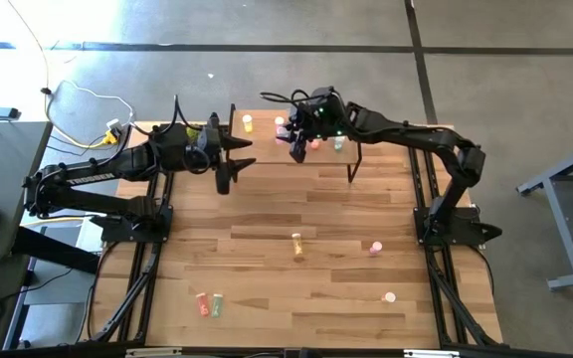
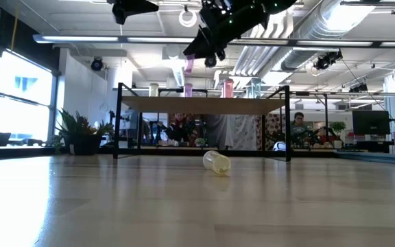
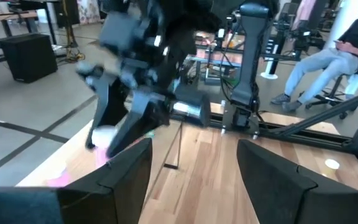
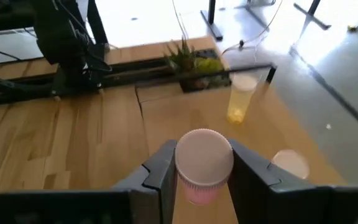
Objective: Pick and place medicine bottles onto shelf by color
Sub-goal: Put the bottom pink bottle on the shelf
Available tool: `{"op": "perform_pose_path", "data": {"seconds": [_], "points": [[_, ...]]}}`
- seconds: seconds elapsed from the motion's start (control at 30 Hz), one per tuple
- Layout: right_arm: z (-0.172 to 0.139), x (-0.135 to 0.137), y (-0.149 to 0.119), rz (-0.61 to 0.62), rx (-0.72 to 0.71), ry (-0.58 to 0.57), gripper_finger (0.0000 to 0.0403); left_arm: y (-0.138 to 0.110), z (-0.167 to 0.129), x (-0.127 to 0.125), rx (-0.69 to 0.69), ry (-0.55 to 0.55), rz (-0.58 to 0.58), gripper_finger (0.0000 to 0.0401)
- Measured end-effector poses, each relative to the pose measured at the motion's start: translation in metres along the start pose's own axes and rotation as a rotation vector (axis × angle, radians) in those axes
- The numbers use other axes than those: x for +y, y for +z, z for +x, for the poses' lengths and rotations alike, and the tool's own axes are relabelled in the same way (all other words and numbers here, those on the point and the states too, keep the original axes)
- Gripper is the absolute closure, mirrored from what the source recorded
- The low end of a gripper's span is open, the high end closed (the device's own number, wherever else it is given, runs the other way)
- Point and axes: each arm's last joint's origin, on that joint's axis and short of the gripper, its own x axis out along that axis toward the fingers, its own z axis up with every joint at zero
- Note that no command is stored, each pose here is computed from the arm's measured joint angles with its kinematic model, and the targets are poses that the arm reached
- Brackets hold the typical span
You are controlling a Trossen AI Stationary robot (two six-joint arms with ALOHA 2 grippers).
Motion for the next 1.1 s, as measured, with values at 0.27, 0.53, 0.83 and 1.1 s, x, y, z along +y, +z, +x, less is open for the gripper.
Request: {"op": "perform_pose_path", "data": {"seconds": [0.27, 0.53, 0.83, 1.1], "points": [[0.003, -0.006, 0.000, 0.000, 0.040, -0.012, 0.0299, 0.000, 0.000, 0.001, -0.002, 0.044, 0.000, 0.0176], [0.028, -0.006, -0.018, 0.012, 0.105, 0.023, 0.0299, 0.000, 0.000, 0.001, -0.002, 0.045, 0.000, 0.0176], [0.040, -0.010, -0.028, 0.002, 0.138, 0.018, 0.0299, 0.000, 0.000, 0.001, -0.002, 0.048, 0.000, 0.0176], [0.042, -0.012, -0.030, -0.029, 0.147, -0.008, 0.0299, 0.000, 0.000, 0.001, -0.001, 0.048, 0.000, 0.0176]]}}
